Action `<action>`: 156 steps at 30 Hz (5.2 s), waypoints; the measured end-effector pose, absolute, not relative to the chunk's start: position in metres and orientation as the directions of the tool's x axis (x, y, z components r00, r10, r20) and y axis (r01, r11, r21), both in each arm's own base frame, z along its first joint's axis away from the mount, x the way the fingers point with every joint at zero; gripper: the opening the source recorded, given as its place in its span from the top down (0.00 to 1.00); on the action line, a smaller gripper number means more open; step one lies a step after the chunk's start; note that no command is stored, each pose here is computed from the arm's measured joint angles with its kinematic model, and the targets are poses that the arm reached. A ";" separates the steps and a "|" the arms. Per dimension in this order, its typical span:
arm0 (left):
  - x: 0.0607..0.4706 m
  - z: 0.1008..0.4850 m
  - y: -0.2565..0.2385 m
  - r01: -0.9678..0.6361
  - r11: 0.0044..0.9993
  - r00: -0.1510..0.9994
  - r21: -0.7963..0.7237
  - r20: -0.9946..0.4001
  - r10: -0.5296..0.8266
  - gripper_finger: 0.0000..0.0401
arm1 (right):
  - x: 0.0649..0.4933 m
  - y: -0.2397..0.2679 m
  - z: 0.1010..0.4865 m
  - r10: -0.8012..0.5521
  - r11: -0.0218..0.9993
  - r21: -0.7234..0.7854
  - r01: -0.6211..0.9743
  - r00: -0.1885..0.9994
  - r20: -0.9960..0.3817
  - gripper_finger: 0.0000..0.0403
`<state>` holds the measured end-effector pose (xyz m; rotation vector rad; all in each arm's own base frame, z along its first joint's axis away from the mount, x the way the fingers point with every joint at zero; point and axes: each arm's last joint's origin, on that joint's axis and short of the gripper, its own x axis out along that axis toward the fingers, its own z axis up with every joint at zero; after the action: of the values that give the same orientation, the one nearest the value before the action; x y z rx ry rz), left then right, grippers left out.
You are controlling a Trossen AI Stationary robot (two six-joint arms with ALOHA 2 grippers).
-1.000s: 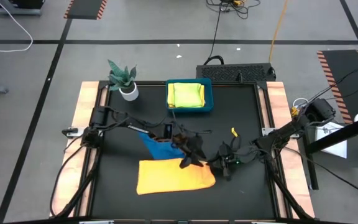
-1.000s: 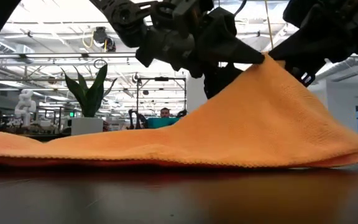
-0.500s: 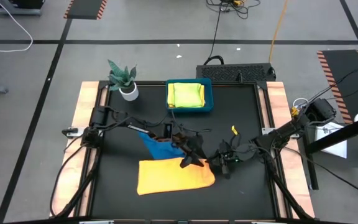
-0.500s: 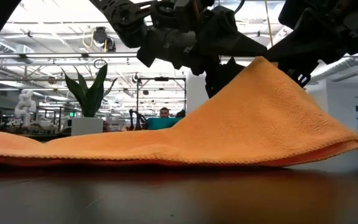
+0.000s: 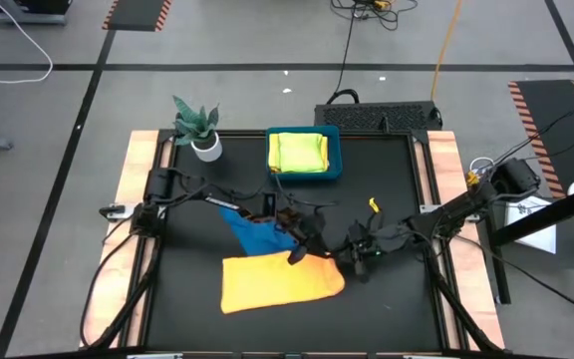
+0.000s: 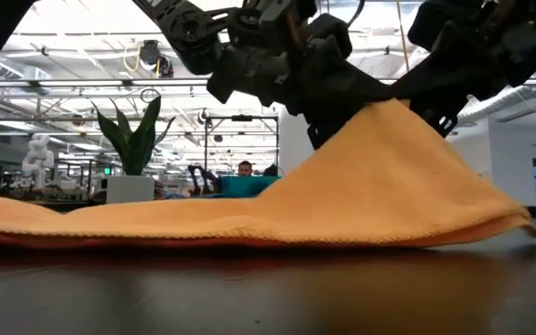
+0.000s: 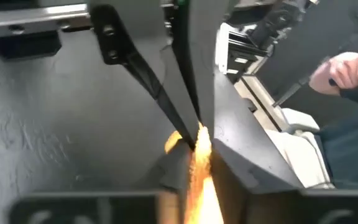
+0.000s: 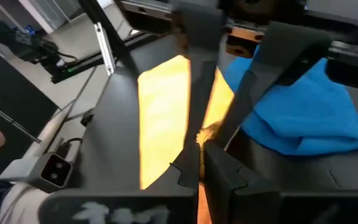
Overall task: Fold microfiber towels
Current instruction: Fold the orange microfiber cloth
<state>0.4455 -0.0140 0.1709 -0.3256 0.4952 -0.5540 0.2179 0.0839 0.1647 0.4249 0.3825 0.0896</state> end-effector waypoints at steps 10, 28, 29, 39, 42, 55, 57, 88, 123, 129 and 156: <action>0.444 0.172 -0.007 0.482 0.808 0.731 -0.338 -0.354 -0.584 0.99 | 0.207 0.074 0.194 0.149 0.926 0.374 -0.047 0.957 -0.249 0.90; 0.429 0.208 0.004 0.495 0.856 0.761 -0.147 -0.403 -0.509 1.00 | 0.165 0.066 0.116 0.129 0.838 0.537 0.099 0.920 -0.370 0.31; 0.428 0.212 0.004 0.497 0.857 0.766 -0.138 -0.395 -0.507 1.00 | 0.162 0.065 0.114 0.132 0.829 0.552 0.091 0.927 -0.350 0.31; 0.420 0.228 0.005 0.474 0.877 0.788 -0.079 -0.406 -0.463 1.00 | 0.170 0.069 0.099 0.143 0.839 0.540 0.065 0.932 -0.333 0.37; 0.419 0.228 0.005 0.473 0.877 0.784 -0.084 -0.414 -0.462 1.00 | 0.171 0.070 0.097 0.145 0.836 0.545 0.057 0.936 -0.320 0.40; 0.419 0.227 0.004 0.469 0.878 0.780 -0.098 -0.421 -0.464 1.00 | 0.174 0.070 0.096 0.122 0.849 0.527 0.044 0.953 -0.276 0.93; 0.419 0.227 0.004 0.466 0.879 0.780 -0.105 -0.421 -0.464 1.00 | 0.174 0.072 0.099 0.135 0.845 0.535 0.025 0.956 -0.259 0.98; 0.404 0.263 0.021 0.372 0.923 0.863 0.098 -0.402 -0.305 1.00 | 0.153 0.091 0.209 -0.048 0.936 0.313 0.161 0.939 -0.342 1.00; 0.332 0.353 -0.112 0.436 0.884 0.893 0.171 -0.205 -0.401 1.00 | 0.168 0.117 0.294 0.425 0.839 0.383 -0.387 0.905 -0.015 1.00; 0.318 0.359 -0.155 0.396 0.913 0.915 0.100 -0.125 -0.383 1.00 | 0.176 0.133 0.301 0.559 0.738 0.358 -0.572 0.815 0.149 1.00; 0.344 0.263 0.028 0.103 0.994 0.934 0.048 -0.348 -0.080 0.99 | 0.177 0.043 0.261 -0.349 0.882 0.144 0.449 0.826 -0.442 1.00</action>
<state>0.3441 0.0281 0.2631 0.0656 0.3529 -0.0937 0.1773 0.0429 0.2605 0.2477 0.4200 -0.4287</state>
